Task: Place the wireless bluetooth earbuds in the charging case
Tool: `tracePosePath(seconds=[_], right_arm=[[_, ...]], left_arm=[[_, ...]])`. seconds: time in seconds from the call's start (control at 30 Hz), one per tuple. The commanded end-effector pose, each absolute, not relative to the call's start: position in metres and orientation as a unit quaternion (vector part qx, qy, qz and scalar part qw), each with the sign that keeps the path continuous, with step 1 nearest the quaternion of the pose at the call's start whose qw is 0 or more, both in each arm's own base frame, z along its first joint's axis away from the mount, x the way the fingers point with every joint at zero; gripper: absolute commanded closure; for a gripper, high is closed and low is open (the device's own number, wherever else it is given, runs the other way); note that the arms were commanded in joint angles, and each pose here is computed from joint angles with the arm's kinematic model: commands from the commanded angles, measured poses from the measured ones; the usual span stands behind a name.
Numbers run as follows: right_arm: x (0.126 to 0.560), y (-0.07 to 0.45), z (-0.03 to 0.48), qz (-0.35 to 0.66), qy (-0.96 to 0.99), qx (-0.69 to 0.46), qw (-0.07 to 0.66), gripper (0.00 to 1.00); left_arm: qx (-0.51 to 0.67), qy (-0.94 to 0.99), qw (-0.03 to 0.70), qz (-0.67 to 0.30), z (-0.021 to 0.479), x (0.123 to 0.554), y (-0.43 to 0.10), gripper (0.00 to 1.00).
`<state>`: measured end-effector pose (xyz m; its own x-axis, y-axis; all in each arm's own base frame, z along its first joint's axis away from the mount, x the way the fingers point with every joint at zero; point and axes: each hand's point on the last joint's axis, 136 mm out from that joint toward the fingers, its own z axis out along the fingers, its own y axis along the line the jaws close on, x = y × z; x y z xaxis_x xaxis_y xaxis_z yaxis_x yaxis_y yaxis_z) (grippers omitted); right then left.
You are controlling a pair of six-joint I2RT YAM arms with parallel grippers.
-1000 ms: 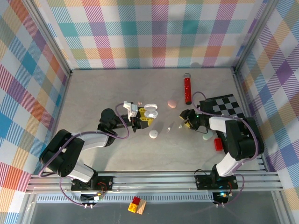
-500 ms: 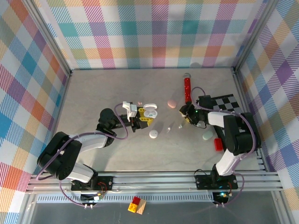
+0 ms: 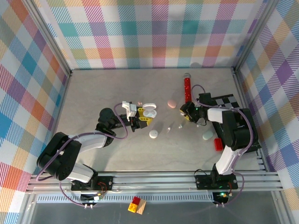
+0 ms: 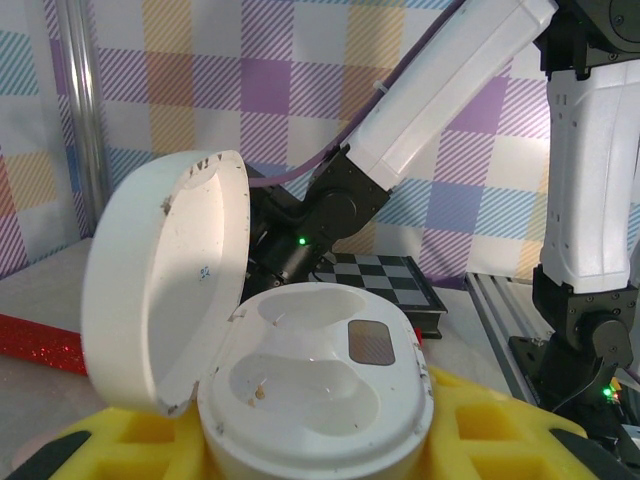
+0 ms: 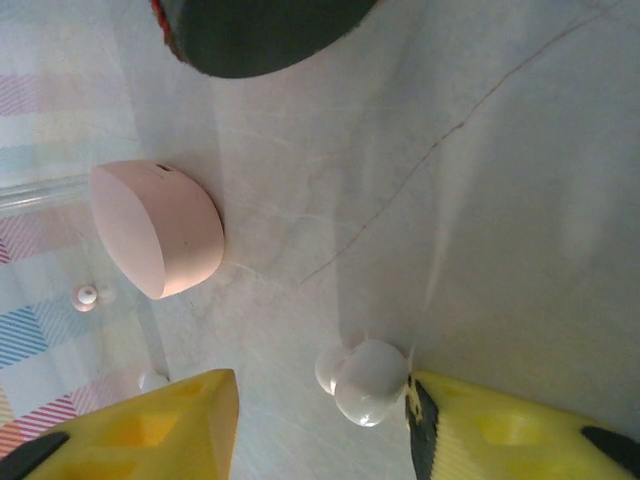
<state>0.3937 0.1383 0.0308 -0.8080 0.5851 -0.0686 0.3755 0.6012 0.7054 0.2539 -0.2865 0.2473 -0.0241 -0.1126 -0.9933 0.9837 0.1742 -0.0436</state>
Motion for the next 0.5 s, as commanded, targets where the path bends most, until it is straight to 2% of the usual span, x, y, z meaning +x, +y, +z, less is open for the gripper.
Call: tracePosePath(seconds=[0.0, 0.47], right_arm=[[0.412, 0.139, 0.030, 0.354, 0.882, 0.255, 0.177, 0.55], [0.406, 0.131, 0.010, 0.318, 0.896, 0.271, 0.151, 0.73]], left_arm=[[0.424, 0.510, 0.575, -0.478, 0.252, 0.253, -0.282, 0.66], [0.425, 0.509, 0.574, -0.480, 0.253, 0.252, -0.282, 0.66]])
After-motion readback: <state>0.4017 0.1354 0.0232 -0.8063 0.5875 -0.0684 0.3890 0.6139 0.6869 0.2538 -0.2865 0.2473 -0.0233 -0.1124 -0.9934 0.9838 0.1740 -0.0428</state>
